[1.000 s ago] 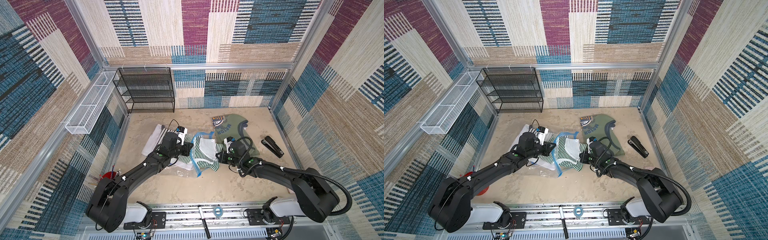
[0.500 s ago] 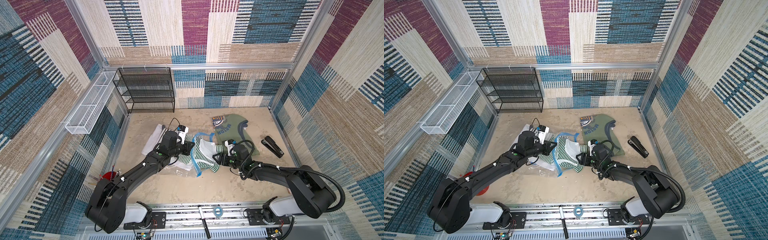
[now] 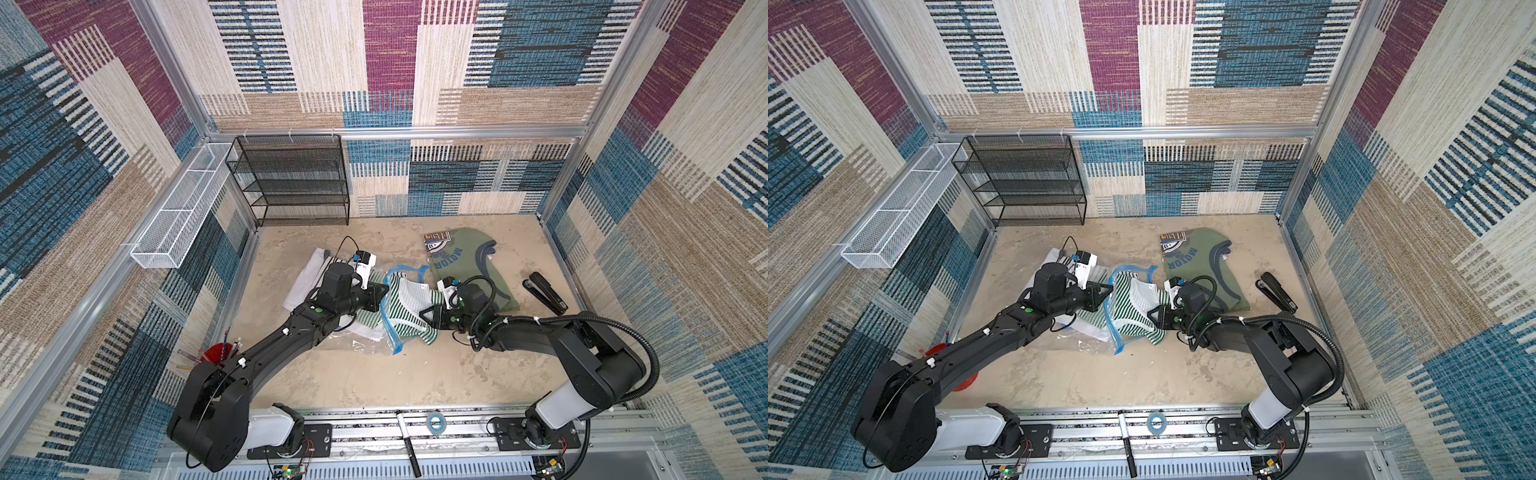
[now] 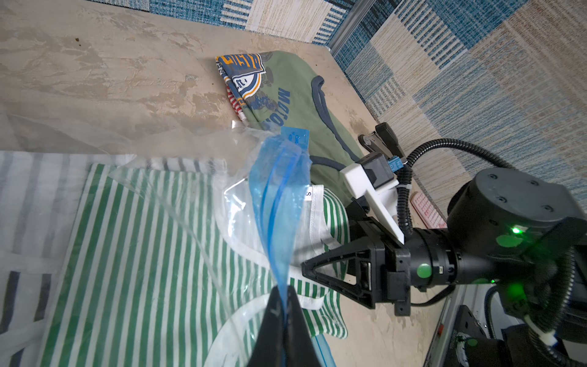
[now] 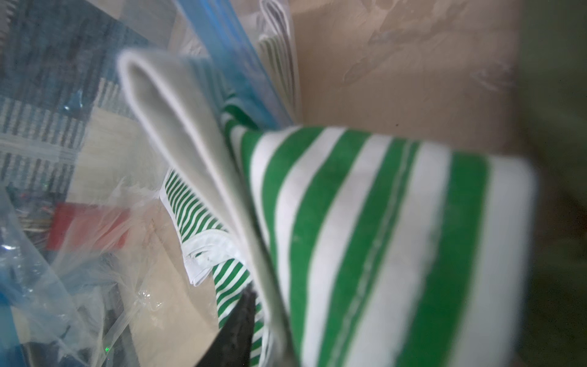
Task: Take the tank top out of the vacuum bag
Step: Take out the tank top from the vacuum bag.
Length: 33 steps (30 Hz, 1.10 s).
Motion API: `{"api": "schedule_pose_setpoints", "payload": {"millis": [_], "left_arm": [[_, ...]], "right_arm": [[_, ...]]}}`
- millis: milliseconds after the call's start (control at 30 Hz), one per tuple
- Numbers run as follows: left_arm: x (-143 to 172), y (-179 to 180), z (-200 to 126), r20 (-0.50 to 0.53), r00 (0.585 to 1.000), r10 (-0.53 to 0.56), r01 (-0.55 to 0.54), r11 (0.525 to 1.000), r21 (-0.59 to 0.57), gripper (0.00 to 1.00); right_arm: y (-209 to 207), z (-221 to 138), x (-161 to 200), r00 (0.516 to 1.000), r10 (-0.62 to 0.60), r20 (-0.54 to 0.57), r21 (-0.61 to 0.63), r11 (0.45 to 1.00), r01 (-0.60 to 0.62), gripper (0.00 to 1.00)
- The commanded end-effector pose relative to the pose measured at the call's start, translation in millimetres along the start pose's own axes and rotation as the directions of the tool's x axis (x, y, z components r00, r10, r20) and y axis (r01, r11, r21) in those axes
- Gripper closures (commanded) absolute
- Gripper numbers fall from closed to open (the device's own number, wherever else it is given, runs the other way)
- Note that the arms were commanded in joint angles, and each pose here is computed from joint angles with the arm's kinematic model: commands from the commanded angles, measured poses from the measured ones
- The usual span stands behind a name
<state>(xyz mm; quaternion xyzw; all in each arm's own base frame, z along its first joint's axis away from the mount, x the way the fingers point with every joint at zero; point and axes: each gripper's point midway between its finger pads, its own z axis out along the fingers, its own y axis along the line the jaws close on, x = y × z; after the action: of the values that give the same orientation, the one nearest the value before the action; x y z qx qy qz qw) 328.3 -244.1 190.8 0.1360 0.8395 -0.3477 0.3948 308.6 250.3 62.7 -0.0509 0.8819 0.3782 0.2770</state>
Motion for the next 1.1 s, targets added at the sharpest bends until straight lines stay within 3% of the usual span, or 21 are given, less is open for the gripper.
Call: {"api": "schedule_pose_setpoints", "payload": {"millis": [0,67,200,333,500,867,1067], "left_arm": [[-7.6,-1.4,-1.4,0.031,0.999,0.009,-0.009,1.000,0.002,1.00],[-7.9,2.1,-1.3,0.030,1.000,0.001,-0.001,1.000,-0.020,1.00],[-5.3,10.3,-1.6,0.034,0.999,0.001,0.001,0.998,-0.060,1.00],[-1.5,17.7,-2.7,0.032,0.999,0.004,-0.001,0.996,-0.093,1.00],[1.8,20.1,-2.1,0.015,1.000,0.013,-0.011,0.994,-0.105,1.00],[-5.3,11.5,-10.9,0.042,0.999,0.030,-0.027,0.996,-0.081,1.00],[-5.8,7.2,-15.1,0.051,0.998,0.035,-0.032,0.997,-0.065,1.00]], "right_arm": [[3.4,-2.9,0.1,1.000,-0.022,-0.013,-0.001,1.000,0.022,0.84],[4.2,-8.9,-0.7,1.000,-0.023,-0.007,0.009,1.000,0.023,0.95],[13.2,-23.3,-7.9,0.999,-0.041,-0.001,0.024,0.999,0.041,1.00],[30.1,-40.7,-17.1,0.998,-0.059,0.000,0.011,0.998,0.059,1.00],[75.7,-63.2,-22.6,0.996,-0.054,-0.073,-0.123,0.991,0.044,1.00],[163.7,-150.3,-90.2,0.993,0.117,-0.029,-0.225,0.967,-0.120,1.00],[175.6,-188.2,-136.2,0.961,0.266,0.080,-0.274,0.933,-0.235,1.00]]}}
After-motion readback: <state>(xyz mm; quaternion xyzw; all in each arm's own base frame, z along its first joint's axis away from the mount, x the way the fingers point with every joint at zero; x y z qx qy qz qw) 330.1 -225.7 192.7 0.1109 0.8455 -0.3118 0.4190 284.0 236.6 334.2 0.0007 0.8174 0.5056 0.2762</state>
